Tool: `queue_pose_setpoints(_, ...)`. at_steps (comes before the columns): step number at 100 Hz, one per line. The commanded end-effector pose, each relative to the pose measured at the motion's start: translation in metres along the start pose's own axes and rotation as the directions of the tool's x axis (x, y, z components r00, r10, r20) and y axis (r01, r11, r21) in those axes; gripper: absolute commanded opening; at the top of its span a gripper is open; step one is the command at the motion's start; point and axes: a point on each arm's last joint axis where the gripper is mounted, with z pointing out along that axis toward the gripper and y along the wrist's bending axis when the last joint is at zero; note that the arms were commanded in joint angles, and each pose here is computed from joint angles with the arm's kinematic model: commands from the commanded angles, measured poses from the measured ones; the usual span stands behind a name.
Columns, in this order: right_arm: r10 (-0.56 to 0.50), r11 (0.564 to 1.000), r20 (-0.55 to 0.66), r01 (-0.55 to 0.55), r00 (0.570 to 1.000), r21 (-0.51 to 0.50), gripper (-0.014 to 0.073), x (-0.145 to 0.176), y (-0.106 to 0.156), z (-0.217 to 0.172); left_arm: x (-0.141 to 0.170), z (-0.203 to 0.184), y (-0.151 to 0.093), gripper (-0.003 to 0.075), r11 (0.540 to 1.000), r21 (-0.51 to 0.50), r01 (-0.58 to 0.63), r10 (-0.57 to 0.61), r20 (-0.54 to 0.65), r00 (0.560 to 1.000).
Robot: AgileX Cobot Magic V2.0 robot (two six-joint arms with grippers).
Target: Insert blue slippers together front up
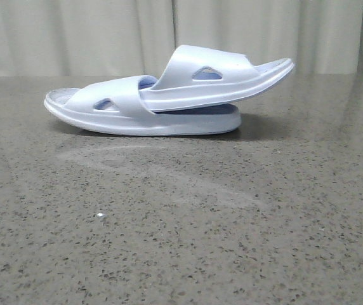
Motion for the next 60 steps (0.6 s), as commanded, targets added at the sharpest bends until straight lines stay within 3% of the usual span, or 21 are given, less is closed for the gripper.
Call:
queue_pose_setpoints(1, 0.011, 1.000, 0.047, -0.011, 0.999, 0.011, -0.0089, -0.010, 0.000, -0.001, -0.005, -0.002, 0.001, 0.0015, 1.000, -0.016, 0.014, -0.013, 0.092, 0.996)
queue_pose_setpoints(30, 0.008, 1.000, 0.051, -0.009, 0.999, 0.020, -0.0089, -0.010, -0.001, -0.001, -0.005, -0.002, 0.001, 0.0015, 1.000, -0.016, 0.014, -0.013, 0.092, 0.996)
queue_pose_setpoints(46, -0.066, 0.984, 0.076, 0.052, 0.995, 0.168, -0.0089, -0.015, -0.013, -0.003, -0.005, -0.002, 0.001, 0.0015, 1.000, -0.016, 0.014, -0.013, 0.092, 0.996)
queue_pose_setpoints(60, -0.047, 0.947, 0.053, 0.028, 0.997, 0.319, -0.0089, -0.013, -0.027, -0.006, -0.005, -0.002, 0.001, 0.0015, 1.000, -0.016, 0.014, -0.013, 0.092, 0.996)
